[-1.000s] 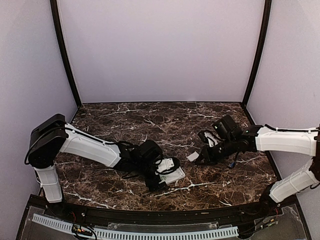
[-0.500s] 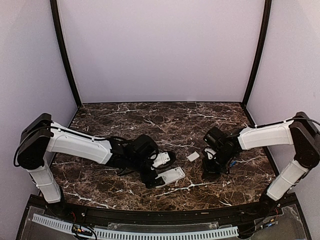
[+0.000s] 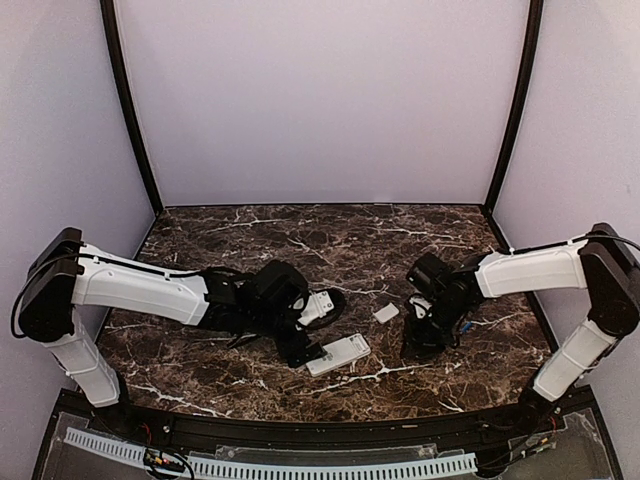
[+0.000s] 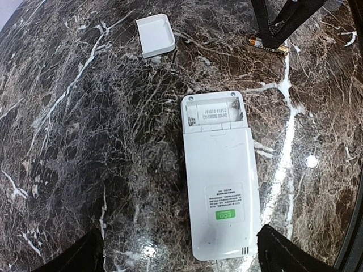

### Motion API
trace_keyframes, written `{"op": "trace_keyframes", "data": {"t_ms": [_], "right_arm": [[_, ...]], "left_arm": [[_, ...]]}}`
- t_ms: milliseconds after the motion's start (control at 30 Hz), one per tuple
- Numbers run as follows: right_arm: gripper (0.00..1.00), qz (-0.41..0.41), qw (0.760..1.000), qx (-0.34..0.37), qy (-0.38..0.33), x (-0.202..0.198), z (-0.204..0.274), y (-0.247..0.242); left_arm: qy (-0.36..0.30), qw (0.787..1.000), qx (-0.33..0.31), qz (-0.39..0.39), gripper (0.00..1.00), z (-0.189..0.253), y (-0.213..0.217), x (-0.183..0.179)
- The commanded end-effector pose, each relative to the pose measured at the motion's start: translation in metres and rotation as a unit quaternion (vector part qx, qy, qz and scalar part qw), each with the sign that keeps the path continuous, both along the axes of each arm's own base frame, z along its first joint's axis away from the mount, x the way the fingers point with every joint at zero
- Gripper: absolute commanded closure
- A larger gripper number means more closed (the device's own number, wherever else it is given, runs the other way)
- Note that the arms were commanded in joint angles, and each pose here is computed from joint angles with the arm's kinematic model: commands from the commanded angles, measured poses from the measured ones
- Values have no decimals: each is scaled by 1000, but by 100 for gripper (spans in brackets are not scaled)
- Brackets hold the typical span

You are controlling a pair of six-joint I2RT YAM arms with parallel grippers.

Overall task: Load the batteries into the remote control
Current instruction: Place the battery at the center of the board, then adjust the battery at the center of the board.

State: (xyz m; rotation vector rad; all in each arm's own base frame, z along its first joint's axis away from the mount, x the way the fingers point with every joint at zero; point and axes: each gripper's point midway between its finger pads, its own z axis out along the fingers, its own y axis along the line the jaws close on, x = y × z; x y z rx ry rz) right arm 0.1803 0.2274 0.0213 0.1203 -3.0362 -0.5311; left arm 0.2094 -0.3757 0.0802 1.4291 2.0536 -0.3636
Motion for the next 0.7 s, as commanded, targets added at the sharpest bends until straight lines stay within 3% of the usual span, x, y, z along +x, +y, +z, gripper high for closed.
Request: {"op": "trace_keyframes", "data": {"t_ms": [0,233,367,667], "right_arm": [[68,-4,999,-35,20,-18,1,-19],[79,-6,1000,10,0,-22,31,-12],[100,-16,1000,-9,-10,-20,25,-21],[100,3,1000,-22,16,-19,-5,-14]], "left_arm": [[-3,1000,4,5,7,5,9,-2],[-3,1000,6,5,7,4,10,-2],[-6,1000,8,4,7,3,10,-1],[-19,1000,7,17,7,10,15,3]]}}
